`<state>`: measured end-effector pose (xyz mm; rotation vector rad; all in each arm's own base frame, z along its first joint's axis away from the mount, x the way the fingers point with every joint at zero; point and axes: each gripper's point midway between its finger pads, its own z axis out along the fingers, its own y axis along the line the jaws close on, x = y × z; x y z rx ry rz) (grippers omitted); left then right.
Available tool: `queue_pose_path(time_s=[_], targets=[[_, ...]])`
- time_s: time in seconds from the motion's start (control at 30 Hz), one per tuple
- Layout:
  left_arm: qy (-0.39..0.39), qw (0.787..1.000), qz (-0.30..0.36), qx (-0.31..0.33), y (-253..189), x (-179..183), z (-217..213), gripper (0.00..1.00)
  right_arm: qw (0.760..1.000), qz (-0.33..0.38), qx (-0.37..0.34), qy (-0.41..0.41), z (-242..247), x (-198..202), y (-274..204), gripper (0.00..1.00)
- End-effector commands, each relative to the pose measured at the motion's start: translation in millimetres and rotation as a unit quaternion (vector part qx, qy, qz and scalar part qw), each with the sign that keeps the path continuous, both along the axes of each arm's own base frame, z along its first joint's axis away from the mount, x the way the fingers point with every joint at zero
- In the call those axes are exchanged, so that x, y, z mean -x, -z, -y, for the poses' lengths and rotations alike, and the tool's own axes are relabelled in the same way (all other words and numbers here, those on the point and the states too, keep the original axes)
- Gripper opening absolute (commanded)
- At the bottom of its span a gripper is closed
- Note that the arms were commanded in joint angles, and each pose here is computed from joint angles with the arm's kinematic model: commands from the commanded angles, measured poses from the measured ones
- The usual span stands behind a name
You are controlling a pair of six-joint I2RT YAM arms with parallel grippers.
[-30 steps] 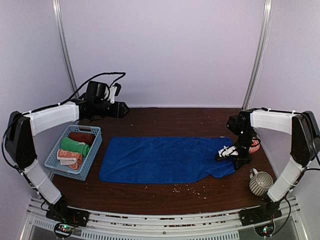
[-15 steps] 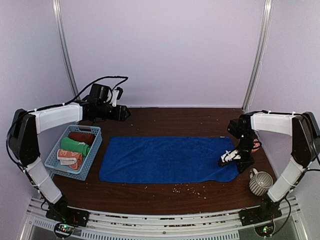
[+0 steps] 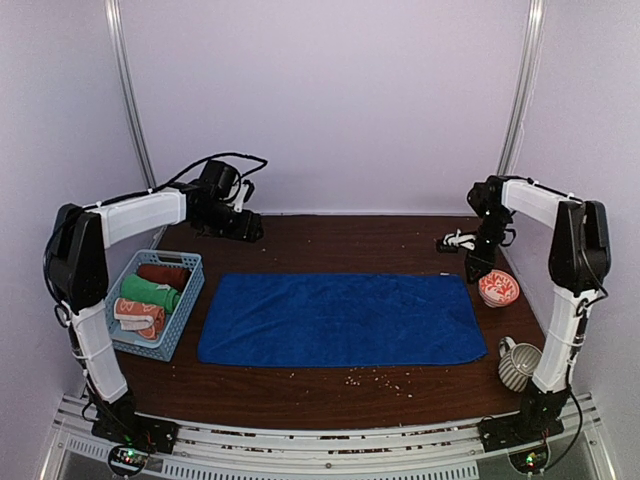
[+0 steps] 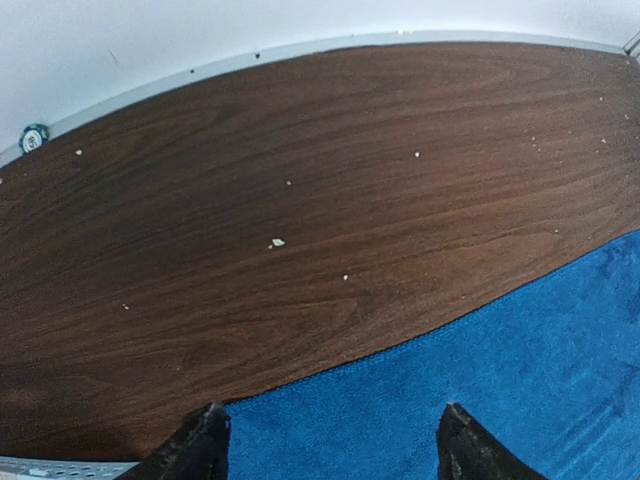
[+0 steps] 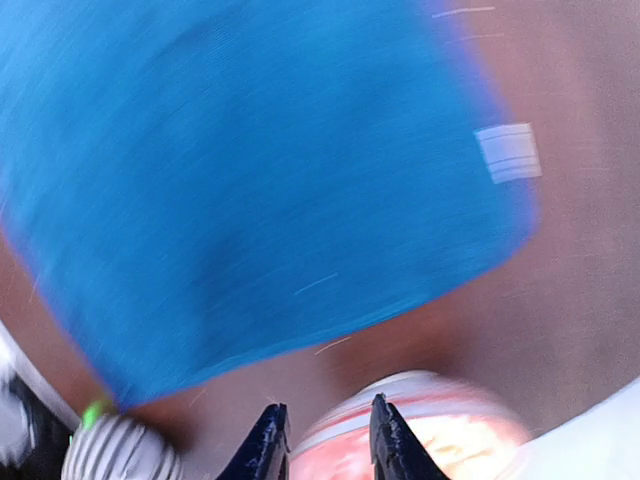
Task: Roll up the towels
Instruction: Smooth out the towel at the center of the board, then pick up the towel from the center of the board.
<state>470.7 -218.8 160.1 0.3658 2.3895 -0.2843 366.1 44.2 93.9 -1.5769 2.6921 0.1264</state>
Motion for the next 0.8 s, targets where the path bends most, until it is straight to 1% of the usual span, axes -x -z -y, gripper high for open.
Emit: queue_pose_path(time_s=[0.0,0.07,0.13,0.2,0.27,0.5,0.77], targets=[[-0.006,0.998,-0.059,-0.007,22.5,-2.9,-9.6,0.73,0.983,0.062,-0.025,0.171,-2.8,-77.3,-0.6,0.28],[-0.005,0.998,-0.064,0.004,24.0,-7.0,-10.0,0.73,0.975,0.078,-0.019,0.208,0.3,-102.3,5.0,0.29],[-0.003,0.998,-0.066,0.01,23.9,-10.5,-9.3,0.73,0.971,0.076,-0.008,0.225,3.2,-112.6,18.0,0.3],[0.003,0.998,-0.069,0.013,23.7,-10.4,-7.0,0.73,0.967,0.084,0.018,0.238,12.3,-118.3,32.0,0.31],[0.004,0.997,-0.073,0.012,25.9,-9.4,-6.7,0.72,0.966,0.075,0.034,0.243,18.0,-117.4,44.0,0.31],[0.0,0.996,-0.089,-0.005,41.1,-3.8,-12.6,0.71,0.97,0.036,0.021,0.241,13.3,-104.5,65.3,0.3],[-0.008,0.996,-0.088,-0.019,47.2,-7.2,-16.9,0.7,0.972,0.005,0.032,0.233,14.5,-91.4,83.9,0.25]])
